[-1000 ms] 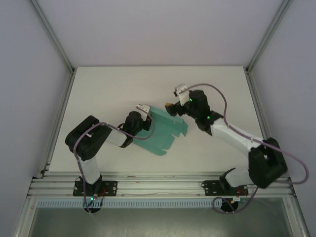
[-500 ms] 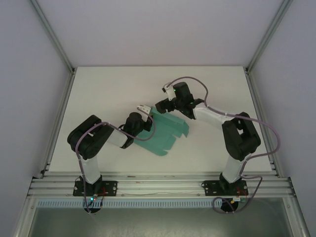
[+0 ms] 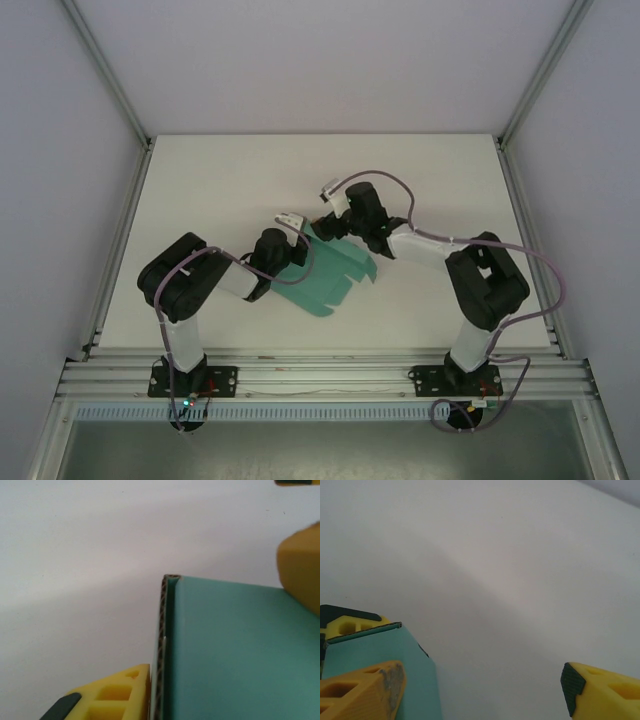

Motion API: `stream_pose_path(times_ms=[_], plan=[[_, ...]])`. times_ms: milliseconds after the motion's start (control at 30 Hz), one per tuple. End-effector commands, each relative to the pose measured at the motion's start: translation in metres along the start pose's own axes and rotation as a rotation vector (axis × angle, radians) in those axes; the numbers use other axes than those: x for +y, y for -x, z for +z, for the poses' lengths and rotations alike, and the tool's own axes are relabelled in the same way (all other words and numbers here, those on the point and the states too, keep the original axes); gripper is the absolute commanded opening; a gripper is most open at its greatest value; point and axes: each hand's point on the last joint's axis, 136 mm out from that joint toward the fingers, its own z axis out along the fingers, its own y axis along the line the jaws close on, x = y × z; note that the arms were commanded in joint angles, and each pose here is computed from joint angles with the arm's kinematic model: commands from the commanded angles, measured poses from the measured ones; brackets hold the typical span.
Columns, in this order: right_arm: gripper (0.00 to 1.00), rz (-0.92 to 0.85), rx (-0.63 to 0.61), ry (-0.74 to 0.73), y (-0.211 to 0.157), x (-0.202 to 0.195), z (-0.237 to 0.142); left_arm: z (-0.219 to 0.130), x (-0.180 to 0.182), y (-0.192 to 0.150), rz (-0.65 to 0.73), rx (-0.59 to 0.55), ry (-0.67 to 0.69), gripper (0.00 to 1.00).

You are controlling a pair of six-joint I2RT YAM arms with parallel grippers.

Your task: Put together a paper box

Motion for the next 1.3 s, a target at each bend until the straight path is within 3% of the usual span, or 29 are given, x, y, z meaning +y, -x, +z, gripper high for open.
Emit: stream_pose_path(times_ms=[0, 133, 233, 367, 500, 733, 900, 1100, 1267], plan=[[0.82, -0.090, 0.235, 0.002, -0.083, 0.011, 0.009, 0.003, 0.000, 0.004, -0.019, -0.010, 0.000, 0.20], [0.83, -0.091, 0.227, 0.018, -0.082, 0.014, 0.007, 0.007, 0.007, 0.012, -0.020, -0.029, 0.021, 0.18], [0.83, -0.053, 0.241, 0.025, -0.078, 0.015, 0.005, 0.009, 0.007, 0.018, -0.024, -0.061, 0.016, 0.00], [0.84, 0.118, 0.148, -0.026, -0.045, -0.005, -0.012, 0.005, 0.014, 0.025, -0.057, -0.075, 0.049, 0.00], [0.87, 0.311, 0.010, -0.010, -0.004, -0.025, -0.053, -0.009, 0.023, 0.030, -0.120, -0.059, 0.074, 0.00], [0.91, 0.299, -0.033, -0.028, 0.005, -0.022, -0.133, -0.029, 0.043, 0.031, -0.307, 0.085, 0.074, 0.00], [0.90, 0.286, 0.004, 0.114, -0.001, 0.004, -0.145, -0.036, 0.029, 0.030, -0.340, 0.179, -0.006, 0.00], [0.67, 0.268, 0.055, 0.192, 0.004, 0.012, -0.127, -0.037, 0.025, 0.039, -0.358, 0.211, -0.023, 0.00], [0.33, 0.265, 0.017, 0.240, 0.013, 0.017, -0.124, -0.031, 0.029, 0.044, -0.363, 0.222, 0.011, 0.00]])
